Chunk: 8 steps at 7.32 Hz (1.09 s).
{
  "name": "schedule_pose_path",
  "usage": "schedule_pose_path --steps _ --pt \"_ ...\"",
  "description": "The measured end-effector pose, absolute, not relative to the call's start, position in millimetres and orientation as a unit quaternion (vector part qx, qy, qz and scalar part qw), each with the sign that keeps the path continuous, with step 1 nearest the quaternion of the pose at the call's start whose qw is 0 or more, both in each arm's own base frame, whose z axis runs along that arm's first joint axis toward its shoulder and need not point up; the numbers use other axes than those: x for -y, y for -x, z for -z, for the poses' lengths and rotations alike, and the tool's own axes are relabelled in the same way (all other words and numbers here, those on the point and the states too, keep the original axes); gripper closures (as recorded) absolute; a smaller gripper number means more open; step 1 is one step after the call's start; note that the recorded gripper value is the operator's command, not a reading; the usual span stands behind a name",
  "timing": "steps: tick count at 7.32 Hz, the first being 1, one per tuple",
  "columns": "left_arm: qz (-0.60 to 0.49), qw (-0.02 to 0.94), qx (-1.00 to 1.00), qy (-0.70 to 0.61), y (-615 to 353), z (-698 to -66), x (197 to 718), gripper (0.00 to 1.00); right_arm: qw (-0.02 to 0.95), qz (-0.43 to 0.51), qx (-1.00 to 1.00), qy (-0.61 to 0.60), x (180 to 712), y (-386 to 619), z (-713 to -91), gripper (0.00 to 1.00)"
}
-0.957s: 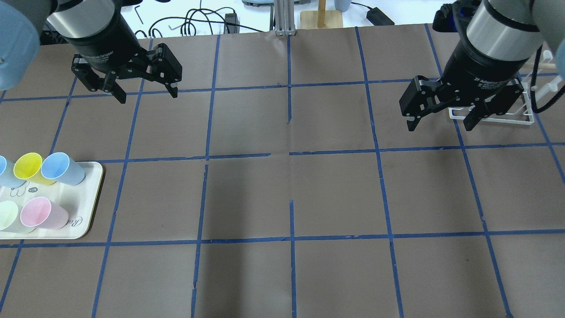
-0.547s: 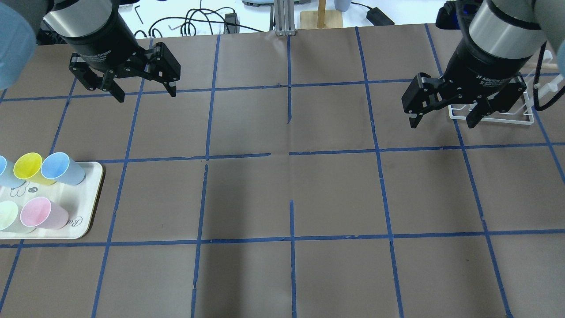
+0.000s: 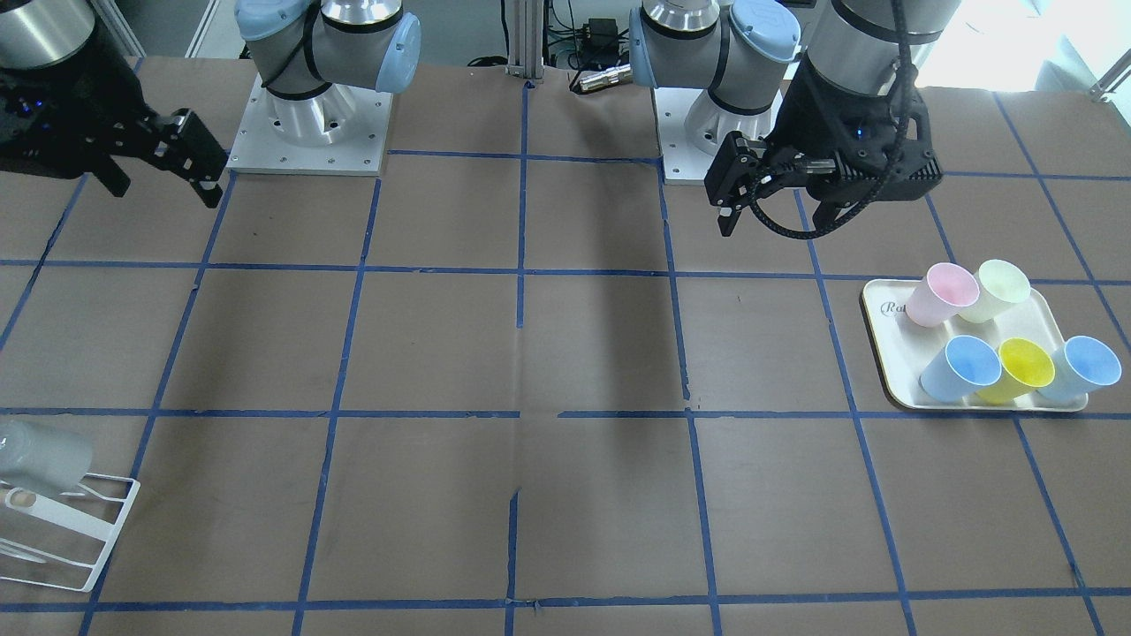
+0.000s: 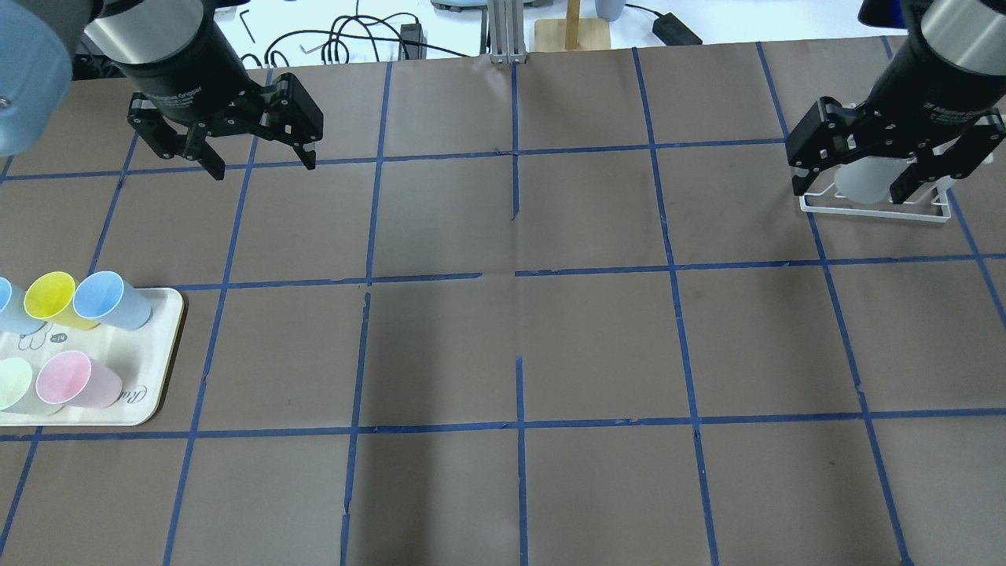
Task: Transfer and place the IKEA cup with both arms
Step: 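Lower the right gripper onto the white cup hanging in the rack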
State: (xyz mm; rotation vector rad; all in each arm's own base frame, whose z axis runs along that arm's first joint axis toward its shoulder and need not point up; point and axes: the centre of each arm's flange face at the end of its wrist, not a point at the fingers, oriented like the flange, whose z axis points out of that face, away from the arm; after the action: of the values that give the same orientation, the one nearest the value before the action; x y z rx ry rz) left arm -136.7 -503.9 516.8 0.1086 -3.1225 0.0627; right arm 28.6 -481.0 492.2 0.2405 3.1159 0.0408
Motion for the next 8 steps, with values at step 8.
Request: schedule_pose_path --steps 8 --pt "-0.019 0.011 0.999 -0.039 136 -513 503 0.00 -0.014 0.040 -0.999 0.002 587 122 -387 0.00"
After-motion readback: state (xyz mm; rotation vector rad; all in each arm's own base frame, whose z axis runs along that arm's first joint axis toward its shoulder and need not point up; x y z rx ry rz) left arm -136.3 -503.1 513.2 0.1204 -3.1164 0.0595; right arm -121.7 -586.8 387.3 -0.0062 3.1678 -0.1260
